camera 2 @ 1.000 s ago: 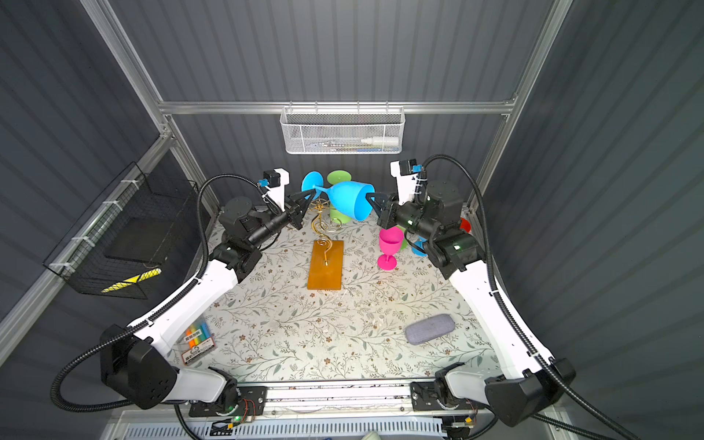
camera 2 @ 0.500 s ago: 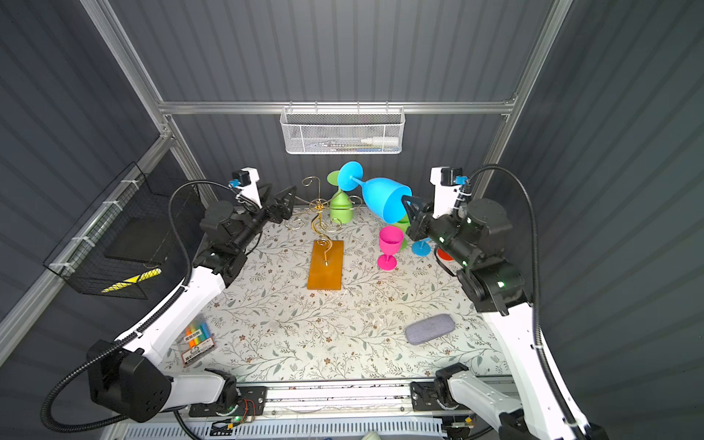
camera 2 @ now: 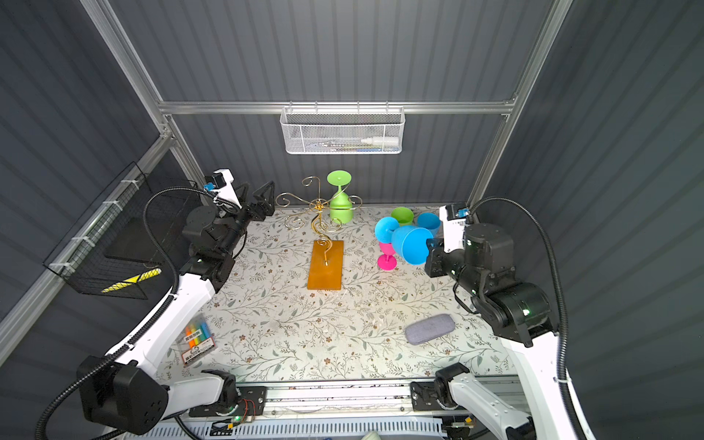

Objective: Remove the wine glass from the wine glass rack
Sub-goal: 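Lower the blue glass upright onto the table with the right gripper and open it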

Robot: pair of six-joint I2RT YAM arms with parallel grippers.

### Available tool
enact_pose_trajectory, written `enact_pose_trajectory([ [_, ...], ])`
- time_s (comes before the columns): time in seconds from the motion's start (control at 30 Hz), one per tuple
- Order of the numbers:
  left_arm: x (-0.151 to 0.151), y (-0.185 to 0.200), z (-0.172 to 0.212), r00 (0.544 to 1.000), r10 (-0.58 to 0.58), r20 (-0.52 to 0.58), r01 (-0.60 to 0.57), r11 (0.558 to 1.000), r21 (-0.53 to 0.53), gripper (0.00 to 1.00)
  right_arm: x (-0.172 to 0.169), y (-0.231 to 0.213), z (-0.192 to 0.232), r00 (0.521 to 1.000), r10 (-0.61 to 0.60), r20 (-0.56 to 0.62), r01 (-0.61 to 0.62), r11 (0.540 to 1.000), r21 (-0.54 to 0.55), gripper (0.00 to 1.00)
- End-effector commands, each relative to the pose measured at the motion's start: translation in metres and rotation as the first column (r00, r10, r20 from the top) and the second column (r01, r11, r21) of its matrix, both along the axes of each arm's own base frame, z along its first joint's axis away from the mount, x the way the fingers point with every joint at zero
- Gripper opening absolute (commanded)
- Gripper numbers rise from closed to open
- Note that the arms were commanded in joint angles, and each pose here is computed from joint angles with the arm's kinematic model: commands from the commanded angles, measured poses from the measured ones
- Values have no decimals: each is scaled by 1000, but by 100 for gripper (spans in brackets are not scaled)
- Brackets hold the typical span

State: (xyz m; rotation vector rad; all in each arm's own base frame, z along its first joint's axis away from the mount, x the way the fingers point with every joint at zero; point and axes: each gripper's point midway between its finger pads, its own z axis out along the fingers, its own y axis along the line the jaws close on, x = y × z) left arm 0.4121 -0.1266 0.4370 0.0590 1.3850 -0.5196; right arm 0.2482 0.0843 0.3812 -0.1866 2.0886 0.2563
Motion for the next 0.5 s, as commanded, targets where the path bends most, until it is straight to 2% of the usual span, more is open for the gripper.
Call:
enact_pose_trajectory([
  [0.0,-7,5,10,999,18,33,-17,1000,-23,91,-2,-3,-39,989,-26,-142,10,993,-115,0],
  [0.13,-9,6,10,999,24,34,-23,1000,-20,91,5,17,-68,968,17,-249,-46,993,-109,0],
  [0.47,-20,21,14,994,101,51,-101,995,8,92,50,48,-142,889,11,-457,-99,981,-167,0],
])
